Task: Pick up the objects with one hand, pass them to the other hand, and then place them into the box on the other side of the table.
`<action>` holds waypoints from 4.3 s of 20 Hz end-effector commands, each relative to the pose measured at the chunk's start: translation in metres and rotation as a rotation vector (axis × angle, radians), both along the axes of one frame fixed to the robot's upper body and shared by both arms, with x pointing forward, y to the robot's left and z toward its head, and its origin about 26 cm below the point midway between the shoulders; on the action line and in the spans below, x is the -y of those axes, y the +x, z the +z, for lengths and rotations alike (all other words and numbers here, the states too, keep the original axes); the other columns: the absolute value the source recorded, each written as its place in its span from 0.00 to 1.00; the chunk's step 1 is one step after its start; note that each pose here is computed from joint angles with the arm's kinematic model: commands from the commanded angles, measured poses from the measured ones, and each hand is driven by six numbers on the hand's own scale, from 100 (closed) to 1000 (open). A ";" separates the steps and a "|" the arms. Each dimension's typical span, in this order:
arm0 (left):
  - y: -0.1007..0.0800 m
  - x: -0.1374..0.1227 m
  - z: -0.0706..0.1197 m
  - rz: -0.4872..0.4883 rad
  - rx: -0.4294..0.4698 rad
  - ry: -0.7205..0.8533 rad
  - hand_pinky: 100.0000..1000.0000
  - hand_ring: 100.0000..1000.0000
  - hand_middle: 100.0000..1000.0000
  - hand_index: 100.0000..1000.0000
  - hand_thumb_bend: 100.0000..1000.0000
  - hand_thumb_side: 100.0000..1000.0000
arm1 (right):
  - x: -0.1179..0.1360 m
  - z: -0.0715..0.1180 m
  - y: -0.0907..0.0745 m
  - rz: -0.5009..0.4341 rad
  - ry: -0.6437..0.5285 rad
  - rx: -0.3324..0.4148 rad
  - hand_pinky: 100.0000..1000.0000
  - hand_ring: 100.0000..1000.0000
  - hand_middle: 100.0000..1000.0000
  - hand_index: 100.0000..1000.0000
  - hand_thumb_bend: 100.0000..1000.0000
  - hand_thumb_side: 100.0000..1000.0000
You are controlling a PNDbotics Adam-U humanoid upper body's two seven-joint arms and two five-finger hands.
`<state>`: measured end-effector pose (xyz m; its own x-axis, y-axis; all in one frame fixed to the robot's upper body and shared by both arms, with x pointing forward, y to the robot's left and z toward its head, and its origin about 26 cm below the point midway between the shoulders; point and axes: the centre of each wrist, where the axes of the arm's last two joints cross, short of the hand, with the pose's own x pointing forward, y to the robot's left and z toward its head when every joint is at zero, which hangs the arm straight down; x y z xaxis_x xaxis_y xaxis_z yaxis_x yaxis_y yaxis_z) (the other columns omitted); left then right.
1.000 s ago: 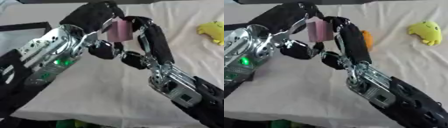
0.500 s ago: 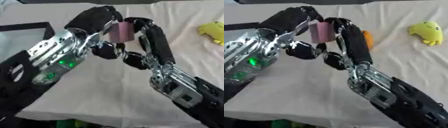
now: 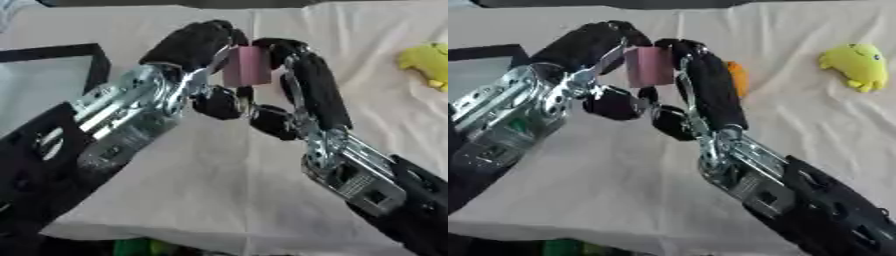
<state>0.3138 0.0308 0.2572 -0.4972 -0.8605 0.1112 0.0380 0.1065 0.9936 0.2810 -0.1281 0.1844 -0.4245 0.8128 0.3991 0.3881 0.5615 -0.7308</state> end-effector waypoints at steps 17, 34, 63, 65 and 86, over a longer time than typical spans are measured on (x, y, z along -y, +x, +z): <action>-0.019 -0.001 0.015 0.036 -0.109 -0.010 0.83 0.86 0.50 0.44 0.00 0.16 | -0.006 0.009 -0.008 -0.044 0.014 0.031 0.28 0.66 0.59 0.68 0.00 0.00; -0.041 -0.004 0.032 -0.018 -0.078 0.008 0.77 0.77 0.42 0.36 0.00 0.17 | -0.001 0.010 -0.006 -0.202 -0.071 -0.030 0.43 0.83 0.75 0.87 0.04 0.00; -0.018 -0.029 0.035 0.139 -0.056 0.017 0.76 0.69 0.40 0.33 0.00 0.17 | 0.002 0.008 -0.006 -0.230 -0.039 -0.054 0.44 0.84 0.75 0.87 0.17 0.00; -0.015 -0.034 0.039 0.156 -0.046 -0.003 0.76 0.69 0.40 0.34 0.00 0.17 | 0.002 0.007 -0.006 -0.222 -0.043 -0.057 0.44 0.84 0.75 0.87 0.15 0.00; 0.043 -0.137 0.054 0.508 -0.050 -0.074 0.76 0.69 0.40 0.34 0.00 0.16 | 0.007 0.011 -0.003 -0.111 0.093 0.009 0.40 0.82 0.76 0.84 0.00 0.00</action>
